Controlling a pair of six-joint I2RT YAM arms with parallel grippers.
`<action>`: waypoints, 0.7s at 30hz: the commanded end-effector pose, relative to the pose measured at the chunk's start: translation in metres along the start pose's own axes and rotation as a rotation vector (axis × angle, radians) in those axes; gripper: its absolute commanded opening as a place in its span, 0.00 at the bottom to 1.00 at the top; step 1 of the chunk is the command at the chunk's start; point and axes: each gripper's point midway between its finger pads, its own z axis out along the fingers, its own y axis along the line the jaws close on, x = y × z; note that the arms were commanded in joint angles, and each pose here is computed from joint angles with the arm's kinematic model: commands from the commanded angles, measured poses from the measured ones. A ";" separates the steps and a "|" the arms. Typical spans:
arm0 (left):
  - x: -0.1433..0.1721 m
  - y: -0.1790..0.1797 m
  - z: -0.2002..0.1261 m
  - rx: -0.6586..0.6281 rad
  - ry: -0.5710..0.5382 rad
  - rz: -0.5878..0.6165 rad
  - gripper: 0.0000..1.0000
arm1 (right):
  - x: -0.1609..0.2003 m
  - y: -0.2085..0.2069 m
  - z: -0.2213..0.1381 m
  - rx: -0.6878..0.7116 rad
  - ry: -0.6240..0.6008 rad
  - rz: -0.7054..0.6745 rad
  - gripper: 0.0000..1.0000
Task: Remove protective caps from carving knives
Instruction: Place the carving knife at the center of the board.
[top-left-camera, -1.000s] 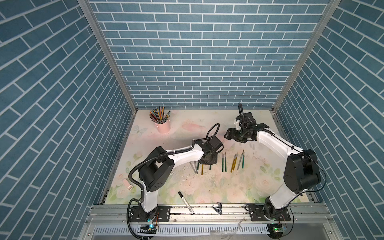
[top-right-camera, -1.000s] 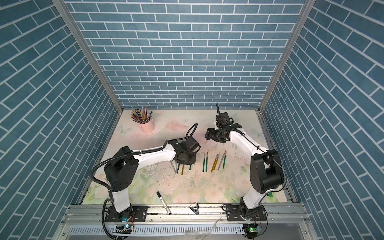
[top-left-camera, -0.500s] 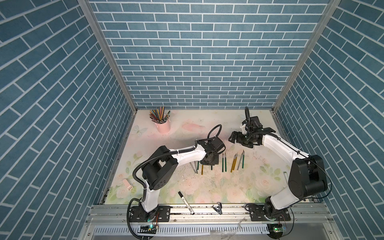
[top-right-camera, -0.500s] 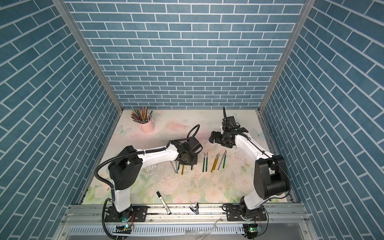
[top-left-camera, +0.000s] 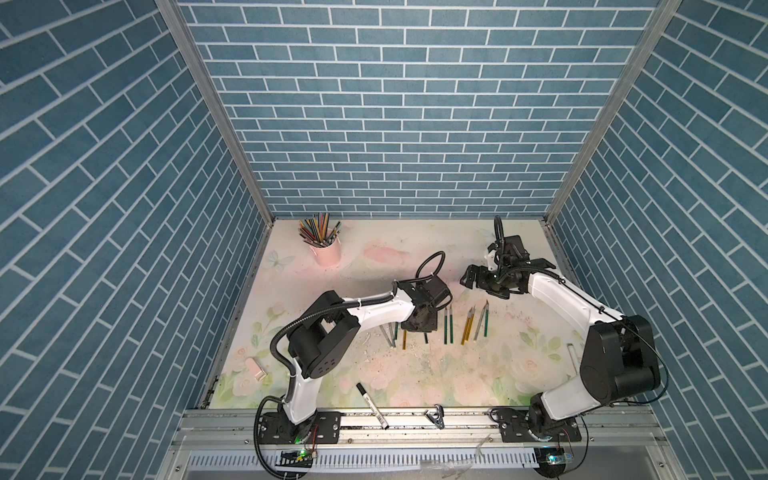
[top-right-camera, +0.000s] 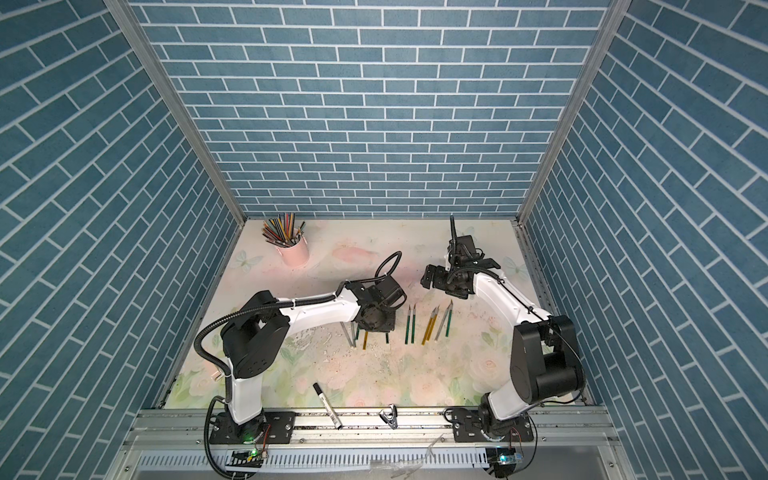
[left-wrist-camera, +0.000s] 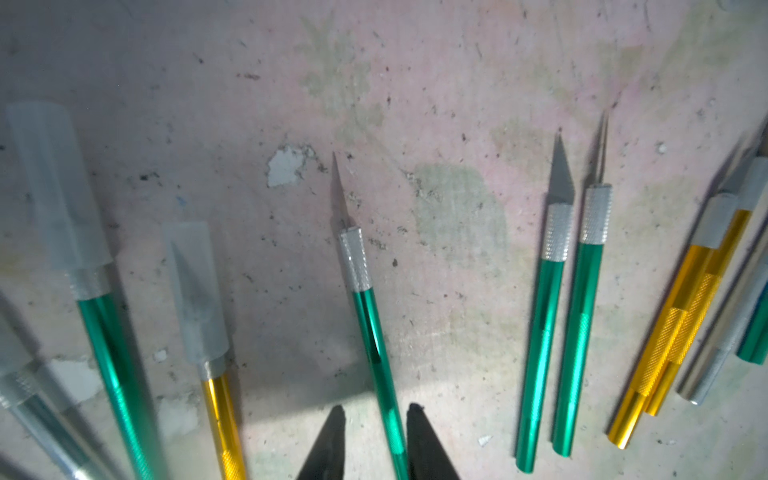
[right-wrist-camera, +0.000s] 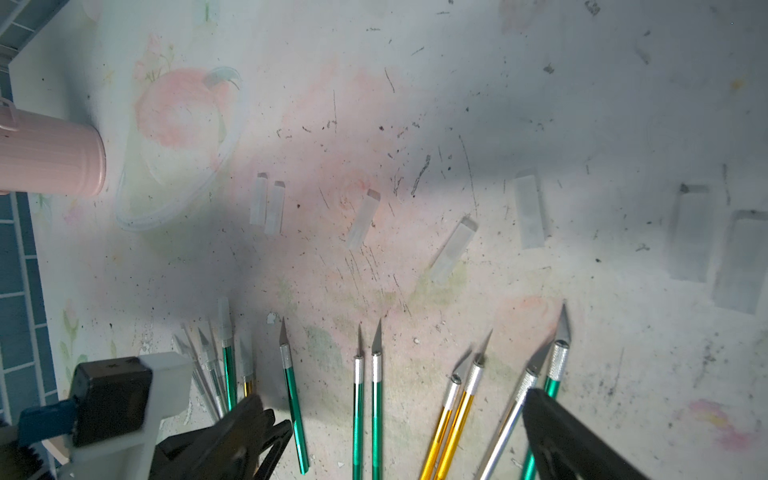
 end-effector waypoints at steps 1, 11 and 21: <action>-0.012 0.004 -0.021 -0.041 -0.053 0.017 0.46 | -0.001 0.000 -0.009 -0.007 -0.018 -0.007 0.98; -0.016 0.043 -0.054 -0.161 -0.098 0.030 0.95 | -0.003 0.006 -0.006 -0.033 -0.003 -0.005 0.98; 0.012 0.054 -0.025 -0.201 0.022 0.017 0.66 | -0.006 0.012 0.000 -0.077 0.004 0.001 0.98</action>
